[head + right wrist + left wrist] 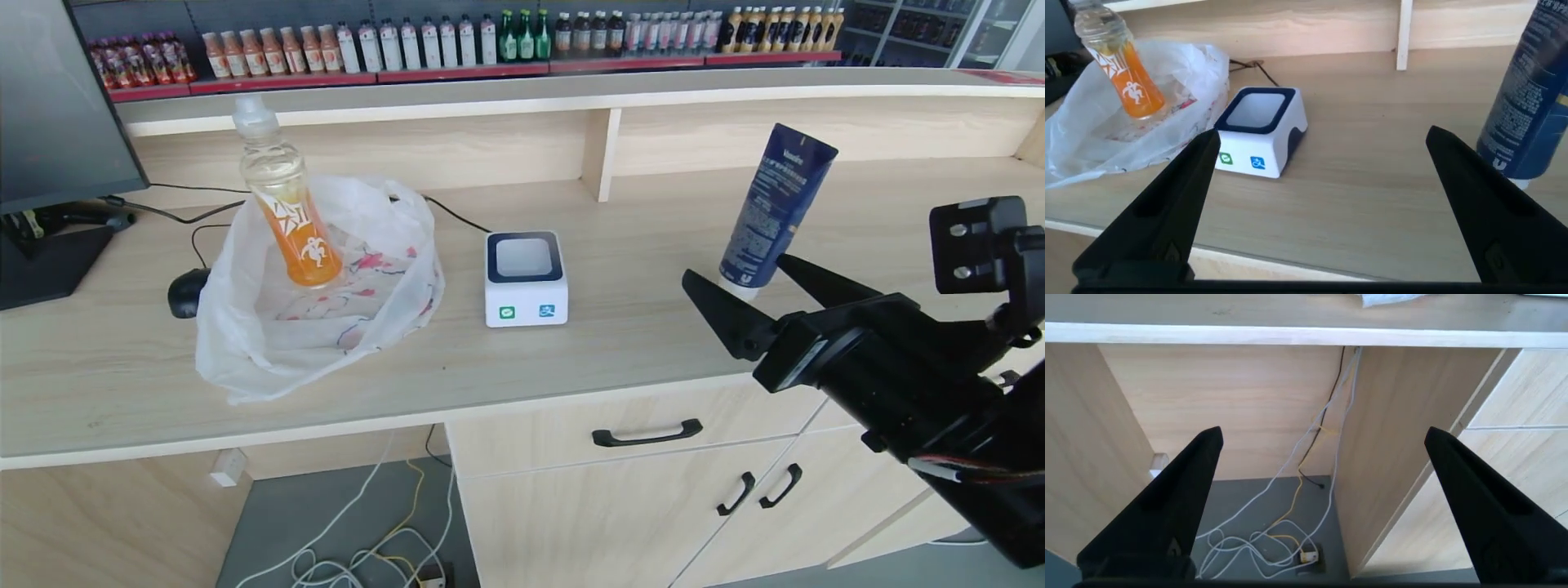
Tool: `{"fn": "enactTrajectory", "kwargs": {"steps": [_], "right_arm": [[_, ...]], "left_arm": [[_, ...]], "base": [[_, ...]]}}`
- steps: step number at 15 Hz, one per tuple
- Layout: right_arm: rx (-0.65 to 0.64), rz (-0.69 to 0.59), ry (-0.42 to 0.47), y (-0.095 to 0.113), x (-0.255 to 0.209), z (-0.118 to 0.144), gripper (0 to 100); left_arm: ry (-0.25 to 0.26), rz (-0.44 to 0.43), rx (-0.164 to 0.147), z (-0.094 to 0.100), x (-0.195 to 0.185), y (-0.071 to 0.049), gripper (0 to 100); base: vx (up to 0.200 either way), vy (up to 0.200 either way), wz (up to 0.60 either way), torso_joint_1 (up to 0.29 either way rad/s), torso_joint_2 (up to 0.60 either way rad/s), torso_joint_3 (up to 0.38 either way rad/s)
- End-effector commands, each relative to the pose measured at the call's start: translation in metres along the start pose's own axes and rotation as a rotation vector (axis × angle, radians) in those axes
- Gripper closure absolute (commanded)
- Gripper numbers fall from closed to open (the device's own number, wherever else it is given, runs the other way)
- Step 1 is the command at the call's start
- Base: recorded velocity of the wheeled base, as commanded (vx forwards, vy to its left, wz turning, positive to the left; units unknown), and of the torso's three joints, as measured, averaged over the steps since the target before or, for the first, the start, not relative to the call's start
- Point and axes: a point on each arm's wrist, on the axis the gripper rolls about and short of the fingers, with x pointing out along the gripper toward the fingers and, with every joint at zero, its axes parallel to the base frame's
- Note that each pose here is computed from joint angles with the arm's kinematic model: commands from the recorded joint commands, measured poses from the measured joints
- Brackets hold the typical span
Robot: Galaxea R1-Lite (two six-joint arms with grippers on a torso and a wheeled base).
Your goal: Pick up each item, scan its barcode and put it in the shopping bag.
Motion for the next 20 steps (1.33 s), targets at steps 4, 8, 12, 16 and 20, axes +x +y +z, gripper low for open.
{"fn": "enactTrajectory", "kwargs": {"steps": [4,8,12,16,20], "right_arm": [[-0.009,0.001,-0.004,0.000,0.001,0.001,0],[-0.026,-0.007,-0.046,0.003,0.009,0.011,0],[-0.048,-0.012,-0.078,0.006,0.022,0.018,0],[-0.056,-0.041,-0.110,0.008,0.028,0.026,0],[-0.048,-0.042,-0.138,0.013,0.048,0.040,0]], "left_arm": [[-0.001,0.000,-0.002,0.000,0.000,0.000,0],[-0.001,0.002,0.000,0.000,0.000,0.000,0],[-0.001,0.000,0.000,0.000,0.000,0.000,0],[-0.001,0.000,0.000,0.000,0.000,0.000,0],[-0.001,0.000,0.000,0.000,0.000,0.000,0]], "base": [[0.000,-0.200,0.00,0.002,0.00,0.004],[0.000,-0.050,0.00,0.002,0.00,0.002],[0.000,0.000,0.00,0.000,0.00,0.000],[0.000,0.000,0.00,0.000,0.00,0.000],[0.000,0.000,0.00,0.000,0.00,0.000]]}}
